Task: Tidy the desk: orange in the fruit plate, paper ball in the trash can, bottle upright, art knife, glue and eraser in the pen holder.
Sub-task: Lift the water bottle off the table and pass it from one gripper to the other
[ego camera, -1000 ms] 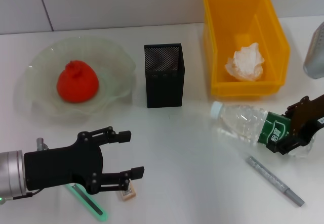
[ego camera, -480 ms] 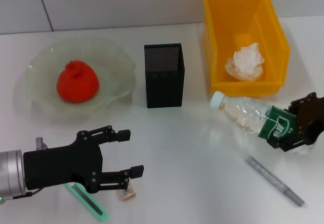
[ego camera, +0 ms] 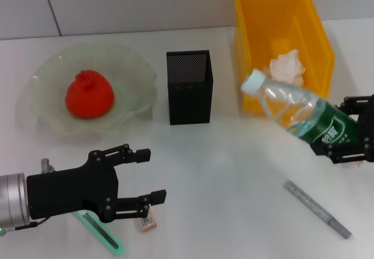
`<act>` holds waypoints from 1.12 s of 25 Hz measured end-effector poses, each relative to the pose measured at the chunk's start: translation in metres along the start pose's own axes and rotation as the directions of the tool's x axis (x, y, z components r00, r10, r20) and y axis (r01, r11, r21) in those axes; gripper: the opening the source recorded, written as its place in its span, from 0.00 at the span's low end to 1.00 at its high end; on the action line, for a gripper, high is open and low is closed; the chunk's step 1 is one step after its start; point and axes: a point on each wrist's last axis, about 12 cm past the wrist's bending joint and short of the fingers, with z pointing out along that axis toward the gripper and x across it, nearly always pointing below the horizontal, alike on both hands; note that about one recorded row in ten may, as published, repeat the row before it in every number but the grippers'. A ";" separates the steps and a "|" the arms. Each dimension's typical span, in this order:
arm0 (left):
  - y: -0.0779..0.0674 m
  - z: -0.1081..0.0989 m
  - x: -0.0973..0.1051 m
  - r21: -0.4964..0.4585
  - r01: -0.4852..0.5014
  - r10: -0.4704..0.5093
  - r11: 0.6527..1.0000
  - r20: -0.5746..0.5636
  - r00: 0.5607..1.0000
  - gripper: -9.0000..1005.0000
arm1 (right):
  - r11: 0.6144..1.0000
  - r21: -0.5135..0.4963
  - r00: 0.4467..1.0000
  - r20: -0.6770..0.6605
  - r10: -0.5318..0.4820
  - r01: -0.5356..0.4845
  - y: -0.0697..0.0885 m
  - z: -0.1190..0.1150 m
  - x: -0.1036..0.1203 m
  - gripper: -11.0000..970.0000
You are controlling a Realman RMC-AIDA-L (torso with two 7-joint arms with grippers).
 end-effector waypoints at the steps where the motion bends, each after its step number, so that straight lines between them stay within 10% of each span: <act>1: 0.000 0.000 0.000 -0.001 0.000 0.000 1.000 0.001 1.000 0.84 | 1.000 -0.001 0.999 0.042 -0.006 0.006 0.002 -0.003 0.003 0.79; 11: 0.004 -0.005 -0.006 -0.047 0.006 -0.003 0.999 0.064 0.998 0.84 | 0.998 0.048 0.939 0.339 -0.047 0.032 0.002 -0.003 0.042 0.79; 28: 0.010 -0.011 -0.012 -0.151 0.024 0.009 0.988 0.213 0.977 0.84 | 0.988 0.092 0.807 0.569 -0.157 0.127 0.001 0.080 0.055 0.79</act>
